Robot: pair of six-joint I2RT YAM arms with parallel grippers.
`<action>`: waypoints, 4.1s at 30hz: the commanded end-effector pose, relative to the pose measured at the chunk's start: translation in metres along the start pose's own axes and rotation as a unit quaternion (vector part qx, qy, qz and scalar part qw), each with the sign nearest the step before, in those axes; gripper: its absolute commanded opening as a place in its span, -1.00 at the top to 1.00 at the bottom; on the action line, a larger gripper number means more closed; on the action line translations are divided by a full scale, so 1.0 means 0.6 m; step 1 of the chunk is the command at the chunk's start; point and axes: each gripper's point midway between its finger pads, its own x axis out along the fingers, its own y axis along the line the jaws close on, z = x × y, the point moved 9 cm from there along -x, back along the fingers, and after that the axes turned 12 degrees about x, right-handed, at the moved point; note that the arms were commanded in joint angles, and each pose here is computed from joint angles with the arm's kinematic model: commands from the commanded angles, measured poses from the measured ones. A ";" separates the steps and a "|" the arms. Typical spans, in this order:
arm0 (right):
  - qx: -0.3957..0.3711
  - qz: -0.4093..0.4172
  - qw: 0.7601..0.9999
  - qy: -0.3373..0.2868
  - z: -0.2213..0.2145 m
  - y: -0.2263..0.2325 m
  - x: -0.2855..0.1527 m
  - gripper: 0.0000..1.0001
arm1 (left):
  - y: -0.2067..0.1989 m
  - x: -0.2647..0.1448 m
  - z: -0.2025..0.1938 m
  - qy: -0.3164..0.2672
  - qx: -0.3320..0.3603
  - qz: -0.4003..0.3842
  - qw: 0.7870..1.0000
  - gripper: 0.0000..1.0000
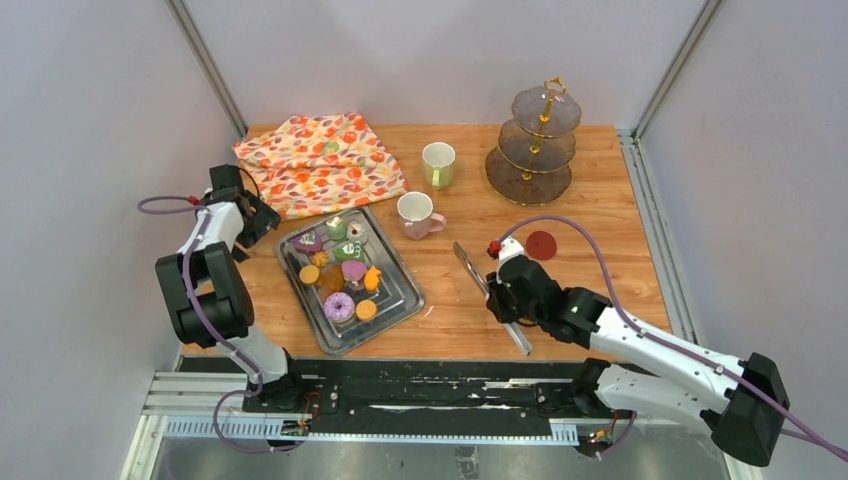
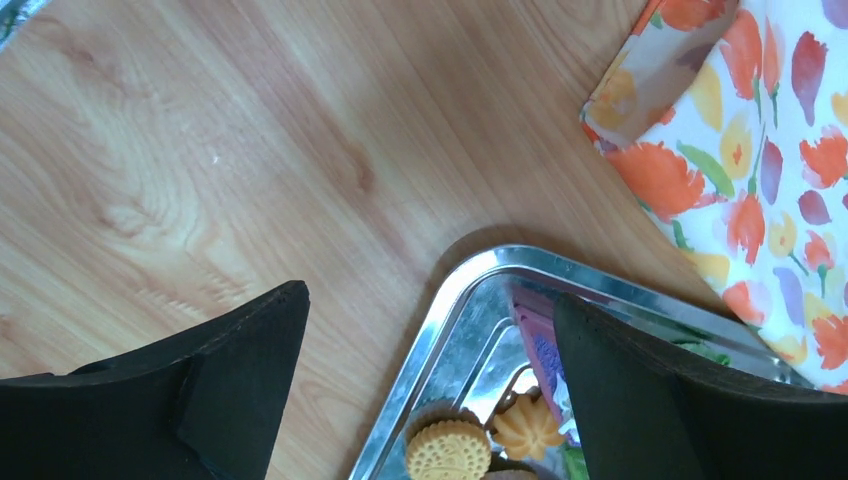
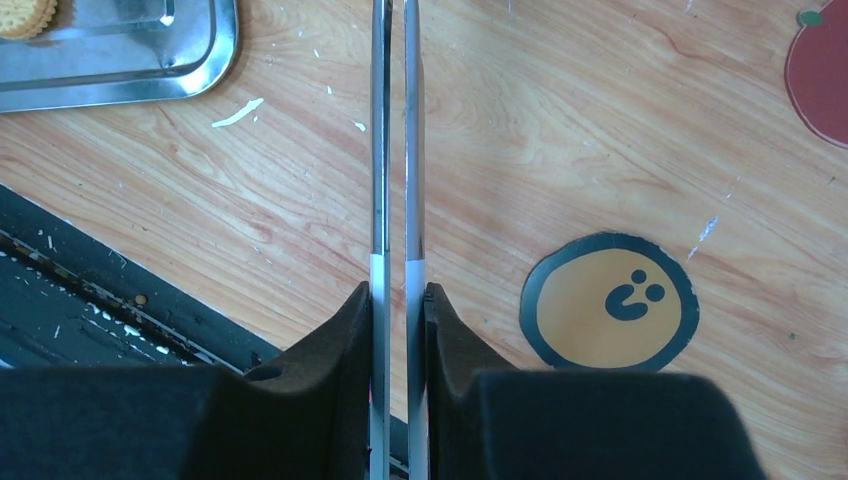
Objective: Serve the afternoon tea
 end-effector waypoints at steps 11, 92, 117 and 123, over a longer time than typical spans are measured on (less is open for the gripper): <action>-0.011 0.002 1.000 0.013 0.011 0.006 0.003 0.93 | -0.022 0.083 -0.022 0.018 -0.100 0.002 0.995 -0.69; -0.082 0.024 0.987 0.133 -0.020 0.175 0.019 0.26 | -0.055 -0.257 -0.092 -0.094 0.097 -0.169 0.976 -0.93; -0.087 0.027 0.996 0.005 0.092 0.114 -0.124 0.99 | -0.062 -0.282 -0.072 -0.114 0.099 -0.186 0.971 -0.95; -0.055 -0.011 0.997 -0.058 0.159 0.052 -0.175 0.99 | -0.063 -0.288 -0.074 -0.112 0.097 -0.197 0.969 -0.95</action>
